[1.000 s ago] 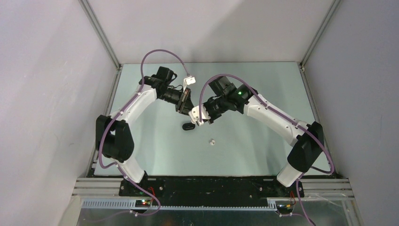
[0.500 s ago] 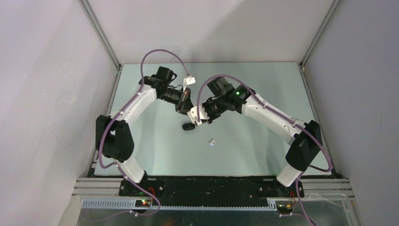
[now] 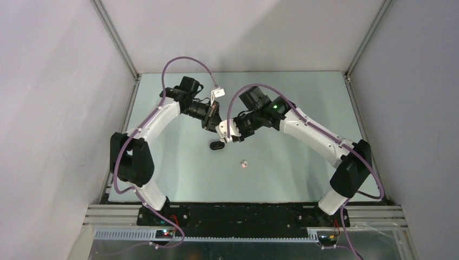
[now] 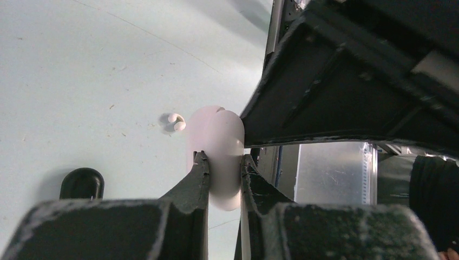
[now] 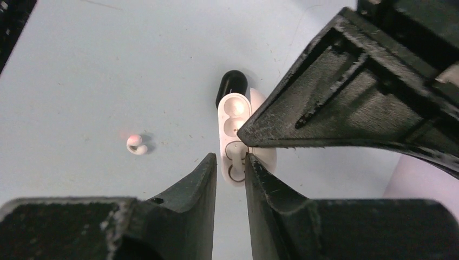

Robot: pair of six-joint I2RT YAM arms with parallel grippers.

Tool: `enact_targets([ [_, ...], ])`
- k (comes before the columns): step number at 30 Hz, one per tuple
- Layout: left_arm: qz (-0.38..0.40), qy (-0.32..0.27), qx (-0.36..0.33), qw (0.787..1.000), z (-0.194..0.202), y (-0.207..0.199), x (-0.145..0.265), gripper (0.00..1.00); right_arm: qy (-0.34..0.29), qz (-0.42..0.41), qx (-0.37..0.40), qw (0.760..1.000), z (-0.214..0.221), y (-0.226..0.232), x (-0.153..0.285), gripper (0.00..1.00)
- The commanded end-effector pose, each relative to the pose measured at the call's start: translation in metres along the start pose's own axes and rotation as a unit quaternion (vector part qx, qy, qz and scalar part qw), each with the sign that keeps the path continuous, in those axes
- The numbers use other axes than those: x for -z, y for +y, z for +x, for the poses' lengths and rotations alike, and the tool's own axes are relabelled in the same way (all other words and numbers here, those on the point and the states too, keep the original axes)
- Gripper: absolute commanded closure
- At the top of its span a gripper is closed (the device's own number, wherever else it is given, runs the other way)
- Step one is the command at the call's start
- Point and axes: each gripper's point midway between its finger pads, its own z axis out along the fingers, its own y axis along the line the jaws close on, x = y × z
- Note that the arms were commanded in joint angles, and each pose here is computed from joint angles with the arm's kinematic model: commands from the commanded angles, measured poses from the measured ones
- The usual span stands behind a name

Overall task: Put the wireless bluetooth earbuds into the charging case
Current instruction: Insert the right earbud into the right side groove of the charging case, then adjust the left earbud at the center of the board.

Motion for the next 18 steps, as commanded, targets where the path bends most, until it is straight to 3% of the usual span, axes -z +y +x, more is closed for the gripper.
enact_targets([
  [1,-0.003,-0.013,-0.04,0.999,-0.016,-0.01,0.006,1.0,-0.062,0.079,0.014,0.995,-0.052,-0.026,0.062,0.69],
  [8,-0.058,0.002,-0.046,0.997,-0.009,0.003,0.014,1.0,-0.11,0.163,-0.093,0.976,-0.052,-0.023,0.098,0.63],
  [13,-0.087,-0.001,-0.041,0.995,0.001,0.001,0.026,1.0,-0.104,0.118,-0.227,0.961,-0.009,0.021,0.072,0.62],
  [15,-0.096,-0.005,-0.035,0.995,0.005,0.0,0.032,1.0,-0.085,0.074,-0.222,0.968,0.008,0.047,0.054,0.67],
  [18,-0.109,-0.012,-0.024,0.994,0.012,0.001,0.041,1.0,-0.067,0.02,-0.147,0.987,0.032,0.086,0.026,0.73],
])
